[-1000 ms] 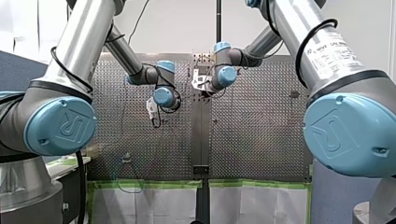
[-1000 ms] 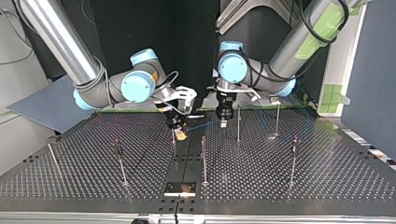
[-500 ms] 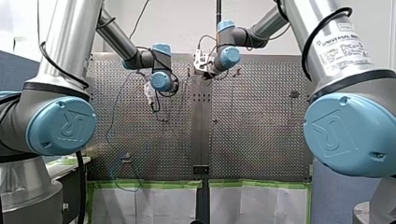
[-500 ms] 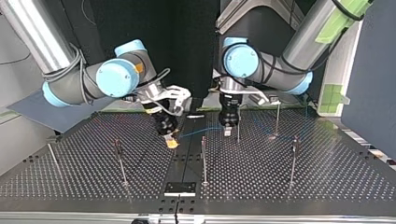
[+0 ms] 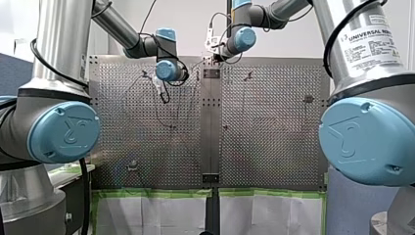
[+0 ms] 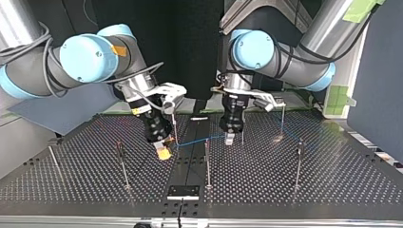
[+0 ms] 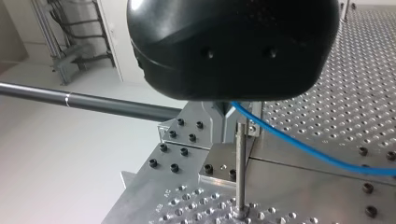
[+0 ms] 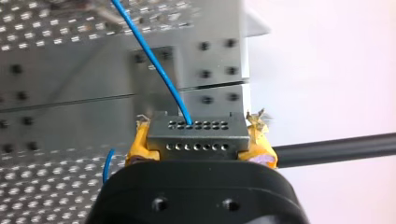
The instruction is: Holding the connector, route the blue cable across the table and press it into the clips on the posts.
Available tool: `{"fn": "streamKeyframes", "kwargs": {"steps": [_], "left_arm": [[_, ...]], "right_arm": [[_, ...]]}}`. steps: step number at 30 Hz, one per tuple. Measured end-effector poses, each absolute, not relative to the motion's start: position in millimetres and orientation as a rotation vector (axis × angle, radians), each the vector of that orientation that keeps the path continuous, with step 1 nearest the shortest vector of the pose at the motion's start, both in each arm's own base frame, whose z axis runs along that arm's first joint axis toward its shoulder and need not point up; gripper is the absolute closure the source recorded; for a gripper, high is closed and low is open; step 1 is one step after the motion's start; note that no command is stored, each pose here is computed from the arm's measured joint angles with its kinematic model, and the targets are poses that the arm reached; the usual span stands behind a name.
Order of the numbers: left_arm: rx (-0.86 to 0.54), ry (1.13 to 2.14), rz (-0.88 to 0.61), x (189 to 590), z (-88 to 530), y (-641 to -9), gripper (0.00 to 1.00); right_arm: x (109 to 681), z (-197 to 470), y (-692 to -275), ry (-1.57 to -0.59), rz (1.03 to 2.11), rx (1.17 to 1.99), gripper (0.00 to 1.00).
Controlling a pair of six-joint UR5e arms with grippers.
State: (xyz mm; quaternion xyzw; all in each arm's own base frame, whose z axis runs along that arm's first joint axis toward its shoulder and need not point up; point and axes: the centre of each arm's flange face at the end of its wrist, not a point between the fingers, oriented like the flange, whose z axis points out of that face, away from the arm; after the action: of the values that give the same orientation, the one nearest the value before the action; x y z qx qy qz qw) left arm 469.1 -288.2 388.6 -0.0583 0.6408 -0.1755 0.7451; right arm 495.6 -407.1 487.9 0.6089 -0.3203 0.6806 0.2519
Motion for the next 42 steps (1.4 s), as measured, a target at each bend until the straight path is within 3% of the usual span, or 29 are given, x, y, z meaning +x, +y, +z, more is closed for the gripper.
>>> {"fn": "streamKeyframes", "kwargs": {"steps": [6, 13, 25, 42], "left_arm": [[-0.103, 1.429, -0.402, 480.9, 378.0, -292.5, 0.98], [-0.121, 1.467, -0.371, 490.8, 357.8, -289.2, 0.98], [-0.115, 1.434, -0.39, 503.0, 365.6, -282.4, 0.98], [-0.122, 1.409, -0.425, 543.3, 385.3, -271.2, 0.98]], "right_arm": [[488.0, 511.4, -396.8, -0.847, 1.88, 1.621, 1.0], [491.6, 492.3, -405.5, -0.865, 1.85, 1.649, 1.0], [493.8, 450.0, -430.6, -0.917, 1.788, 1.693, 1.0], [475.4, 442.3, -456.8, -0.957, 1.757, 1.665, 1.0]]}}
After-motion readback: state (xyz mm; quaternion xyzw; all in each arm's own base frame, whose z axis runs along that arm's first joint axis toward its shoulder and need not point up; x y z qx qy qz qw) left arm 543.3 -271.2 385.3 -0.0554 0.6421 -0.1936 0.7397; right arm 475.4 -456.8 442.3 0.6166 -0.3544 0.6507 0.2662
